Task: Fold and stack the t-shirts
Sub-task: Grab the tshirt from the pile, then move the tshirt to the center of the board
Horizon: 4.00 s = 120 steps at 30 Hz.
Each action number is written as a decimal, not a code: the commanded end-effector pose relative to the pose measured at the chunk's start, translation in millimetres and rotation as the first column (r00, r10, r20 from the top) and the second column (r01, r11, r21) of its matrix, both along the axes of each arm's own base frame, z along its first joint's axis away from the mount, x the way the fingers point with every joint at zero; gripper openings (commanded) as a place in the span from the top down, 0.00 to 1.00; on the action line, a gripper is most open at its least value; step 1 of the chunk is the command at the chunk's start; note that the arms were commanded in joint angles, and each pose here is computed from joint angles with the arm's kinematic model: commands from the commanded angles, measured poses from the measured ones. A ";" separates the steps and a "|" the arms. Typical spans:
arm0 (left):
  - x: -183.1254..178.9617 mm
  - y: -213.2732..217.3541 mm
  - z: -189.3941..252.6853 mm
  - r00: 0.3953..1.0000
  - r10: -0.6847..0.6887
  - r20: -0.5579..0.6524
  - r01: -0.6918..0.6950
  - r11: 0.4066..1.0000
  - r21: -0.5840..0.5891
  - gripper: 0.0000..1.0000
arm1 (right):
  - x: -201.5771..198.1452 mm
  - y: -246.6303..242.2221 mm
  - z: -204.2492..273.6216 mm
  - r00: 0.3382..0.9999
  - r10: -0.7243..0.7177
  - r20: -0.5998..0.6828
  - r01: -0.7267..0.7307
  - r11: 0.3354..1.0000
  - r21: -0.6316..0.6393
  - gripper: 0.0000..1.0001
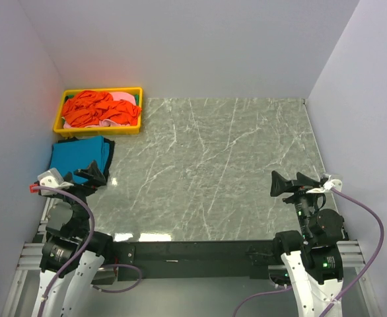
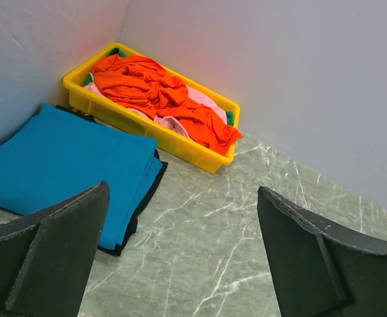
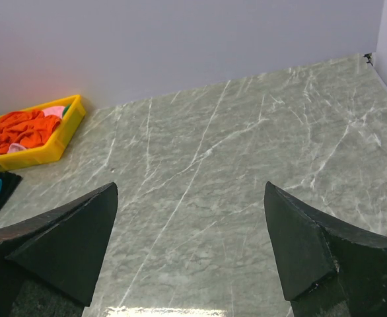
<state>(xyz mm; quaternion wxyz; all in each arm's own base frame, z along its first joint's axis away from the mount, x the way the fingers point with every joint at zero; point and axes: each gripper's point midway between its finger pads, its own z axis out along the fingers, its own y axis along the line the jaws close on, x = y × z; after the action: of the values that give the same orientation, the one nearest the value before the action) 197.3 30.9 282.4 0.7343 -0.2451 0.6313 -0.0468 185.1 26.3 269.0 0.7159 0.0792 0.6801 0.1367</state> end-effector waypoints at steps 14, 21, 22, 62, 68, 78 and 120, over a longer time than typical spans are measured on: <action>123.9 -72.9 -39.2 0.898 -0.187 -0.397 0.157 0.982 -0.107 0.01 | -8.3 10.2 13.5 0.995 0.063 0.080 -0.063 0.998 -0.001 0.03; 224.6 -69.9 -44.9 0.849 -0.142 -0.510 0.101 0.989 -0.107 0.00 | -11.4 13.3 14.1 0.993 0.082 0.086 -0.083 0.997 0.001 0.03; 236.2 -68.6 -48.5 0.841 -0.155 -0.518 0.100 0.986 -0.132 0.00 | -11.1 13.4 13.5 0.993 0.082 0.083 -0.083 0.997 0.002 0.03; 440.4 102.6 -60.4 0.969 -0.041 -0.245 -0.008 0.981 -0.195 0.99 | 4.9 25.9 -9.4 0.989 0.133 -0.063 -0.134 0.991 -0.019 0.02; 415.2 64.9 51.9 0.993 -0.100 -0.064 0.085 0.973 -0.215 0.99 | 4.2 27.4 -7.0 0.988 0.143 -0.054 -0.145 0.989 -0.024 0.02; 349.8 -36.6 180.6 0.956 -0.275 0.099 0.282 0.957 -0.063 1.00 | -2.9 30.0 3.8 0.986 0.166 -0.011 -0.166 0.986 -0.022 0.02; 174.1 -255.2 158.5 0.679 -0.710 -0.185 0.733 0.644 0.219 0.99 | -2.1 64.8 -4.6 0.921 0.335 -0.196 -0.323 0.942 0.091 0.02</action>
<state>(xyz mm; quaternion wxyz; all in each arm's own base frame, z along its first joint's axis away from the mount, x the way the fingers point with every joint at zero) 377.3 -245.1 383.1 0.5788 0.1405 0.7600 -0.2600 186.8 82.1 254.2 0.6104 0.0102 0.7542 0.2419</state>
